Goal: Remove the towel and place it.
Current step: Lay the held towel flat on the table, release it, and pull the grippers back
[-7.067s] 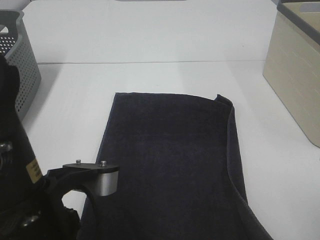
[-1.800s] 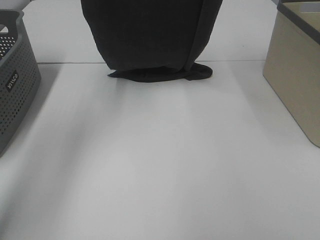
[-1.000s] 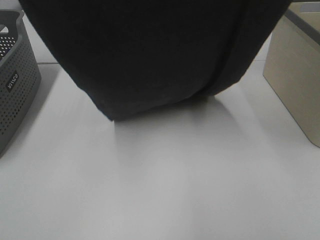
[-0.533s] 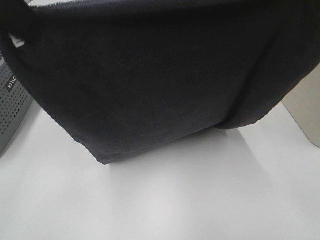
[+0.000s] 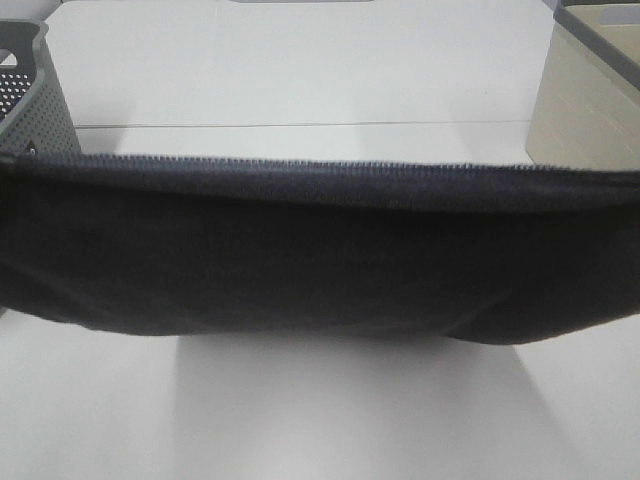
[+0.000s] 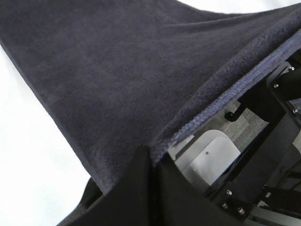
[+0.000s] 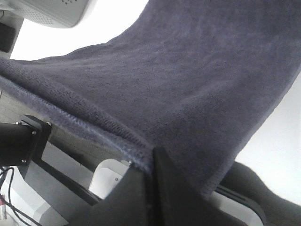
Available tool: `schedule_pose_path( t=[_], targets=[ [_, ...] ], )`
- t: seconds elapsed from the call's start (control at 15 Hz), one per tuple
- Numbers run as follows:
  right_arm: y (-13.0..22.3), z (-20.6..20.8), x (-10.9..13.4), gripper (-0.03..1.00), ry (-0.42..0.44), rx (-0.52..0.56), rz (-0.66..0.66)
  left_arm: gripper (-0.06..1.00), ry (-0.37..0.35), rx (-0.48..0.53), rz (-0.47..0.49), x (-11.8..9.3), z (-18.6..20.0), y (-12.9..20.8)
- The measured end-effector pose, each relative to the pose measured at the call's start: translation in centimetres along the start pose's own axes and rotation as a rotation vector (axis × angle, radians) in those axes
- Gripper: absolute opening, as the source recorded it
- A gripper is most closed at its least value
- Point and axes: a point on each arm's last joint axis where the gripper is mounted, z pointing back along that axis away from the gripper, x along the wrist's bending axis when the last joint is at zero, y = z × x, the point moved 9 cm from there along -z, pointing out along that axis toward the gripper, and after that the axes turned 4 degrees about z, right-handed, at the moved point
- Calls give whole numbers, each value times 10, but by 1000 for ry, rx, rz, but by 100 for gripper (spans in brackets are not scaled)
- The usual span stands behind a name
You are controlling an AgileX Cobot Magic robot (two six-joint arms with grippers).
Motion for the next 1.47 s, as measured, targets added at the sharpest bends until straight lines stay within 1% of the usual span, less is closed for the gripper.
schedule_pose_path(
  t=[0.2,0.4,0.53,0.67,0.8,0.87,1.0,1.27,1.47],
  targets=[
    [17,-17,-11,2,14,69,-32,0,36,92,47,3,-22,23],
    [32,-28,-23,2,47,123,-49,0,102,181,100,0,-42,43],
    [50,-41,-30,2,49,184,-79,0,116,275,123,0,-60,64],
    [72,-54,-37,2,47,259,-121,0,122,393,114,-6,-76,90],
    [91,-63,-42,2,46,326,-153,0,116,499,104,-13,-89,113],
    [99,-66,-44,2,46,349,-163,0,110,537,89,-15,-94,122],
    [109,-70,-47,2,53,380,-178,0,97,600,90,-18,-103,132],
    [113,-73,-54,2,80,420,-181,0,65,692,147,-12,-127,140],
    [116,-85,-60,2,83,544,-229,0,35,777,189,-6,-144,150]
  ],
)
